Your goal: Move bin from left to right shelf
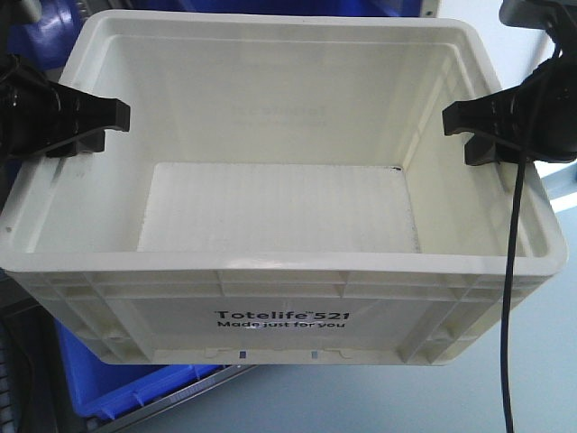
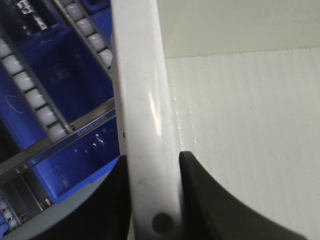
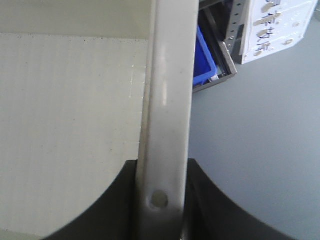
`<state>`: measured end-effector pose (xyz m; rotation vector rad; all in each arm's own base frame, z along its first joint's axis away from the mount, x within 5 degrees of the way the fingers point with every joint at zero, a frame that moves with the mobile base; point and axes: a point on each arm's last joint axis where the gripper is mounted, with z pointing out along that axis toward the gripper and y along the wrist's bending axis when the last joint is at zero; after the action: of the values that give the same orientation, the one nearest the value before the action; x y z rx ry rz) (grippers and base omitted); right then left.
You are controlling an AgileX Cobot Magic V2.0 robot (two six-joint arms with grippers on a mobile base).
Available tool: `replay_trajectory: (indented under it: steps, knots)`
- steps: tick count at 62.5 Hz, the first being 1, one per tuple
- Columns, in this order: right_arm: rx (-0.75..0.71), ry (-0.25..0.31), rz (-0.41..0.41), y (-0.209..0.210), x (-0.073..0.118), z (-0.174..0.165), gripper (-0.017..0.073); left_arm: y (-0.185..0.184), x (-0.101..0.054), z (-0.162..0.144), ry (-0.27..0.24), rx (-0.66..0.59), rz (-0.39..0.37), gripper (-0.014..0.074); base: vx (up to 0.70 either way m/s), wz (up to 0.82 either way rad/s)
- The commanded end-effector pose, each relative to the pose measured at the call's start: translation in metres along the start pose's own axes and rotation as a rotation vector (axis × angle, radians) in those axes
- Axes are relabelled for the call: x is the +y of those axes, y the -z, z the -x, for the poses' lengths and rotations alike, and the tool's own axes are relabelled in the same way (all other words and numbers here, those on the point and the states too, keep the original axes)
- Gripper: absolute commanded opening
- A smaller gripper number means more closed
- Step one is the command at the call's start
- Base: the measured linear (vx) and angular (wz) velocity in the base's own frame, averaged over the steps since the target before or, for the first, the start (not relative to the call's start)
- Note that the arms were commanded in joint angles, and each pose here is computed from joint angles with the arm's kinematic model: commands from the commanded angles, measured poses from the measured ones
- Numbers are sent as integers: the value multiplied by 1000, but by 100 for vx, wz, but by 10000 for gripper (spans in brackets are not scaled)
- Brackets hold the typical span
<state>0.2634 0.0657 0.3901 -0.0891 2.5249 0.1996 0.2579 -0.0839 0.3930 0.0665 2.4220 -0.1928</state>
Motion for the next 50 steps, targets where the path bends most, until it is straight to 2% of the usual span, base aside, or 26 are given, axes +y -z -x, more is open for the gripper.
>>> replay_trajectory:
  steps: [1, 25, 50]
  knots:
    - [-175, 58, -97, 26, -12, 14, -8, 31, 9, 15, -78, -179, 48, 56, 9, 59]
    - [-175, 58, -97, 26, -12, 14, -8, 31, 9, 15, -78, -179, 48, 56, 8, 52]
    - [-175, 58, -97, 26, -12, 14, -8, 31, 9, 15, -78, -179, 48, 56, 8, 33]
